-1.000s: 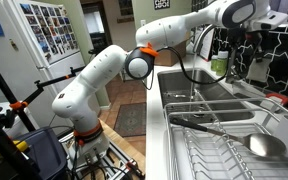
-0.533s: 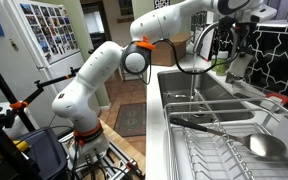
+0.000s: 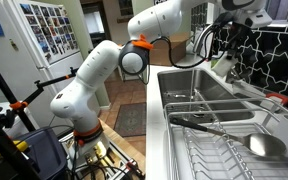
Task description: Rinse the small, white object
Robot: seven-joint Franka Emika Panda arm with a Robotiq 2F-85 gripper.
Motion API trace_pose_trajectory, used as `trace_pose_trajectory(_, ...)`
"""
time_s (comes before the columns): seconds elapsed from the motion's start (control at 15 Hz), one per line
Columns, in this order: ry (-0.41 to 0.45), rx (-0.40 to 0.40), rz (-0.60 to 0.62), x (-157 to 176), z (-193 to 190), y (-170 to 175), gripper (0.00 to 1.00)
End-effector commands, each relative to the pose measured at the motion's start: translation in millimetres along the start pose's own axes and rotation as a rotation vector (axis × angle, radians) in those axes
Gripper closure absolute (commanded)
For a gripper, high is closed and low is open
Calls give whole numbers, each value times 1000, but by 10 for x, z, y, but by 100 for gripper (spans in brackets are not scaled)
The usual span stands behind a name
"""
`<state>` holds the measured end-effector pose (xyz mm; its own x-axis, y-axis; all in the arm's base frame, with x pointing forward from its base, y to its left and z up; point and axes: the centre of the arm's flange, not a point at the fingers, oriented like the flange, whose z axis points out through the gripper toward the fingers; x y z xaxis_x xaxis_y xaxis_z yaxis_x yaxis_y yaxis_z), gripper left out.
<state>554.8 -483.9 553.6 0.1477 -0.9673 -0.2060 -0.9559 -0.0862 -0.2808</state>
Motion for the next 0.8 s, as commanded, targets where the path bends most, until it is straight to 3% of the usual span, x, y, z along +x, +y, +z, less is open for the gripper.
trace_pose_trajectory(0.0, -7, 1, 6, 13, 14, 11, 94)
trace_pose_trajectory(0.13, -12, 2, 9, 12, 27, 7, 94)
trace_pose_trajectory(0.2, -13, 3, 9, 7, 28, 3, 98)
trace_pose_trajectory(0.4, -55, 27, 38, -71, 298, -38, 98)
trace_pose_trajectory(0.73, -228, 90, 173, -93, 664, -109, 98)
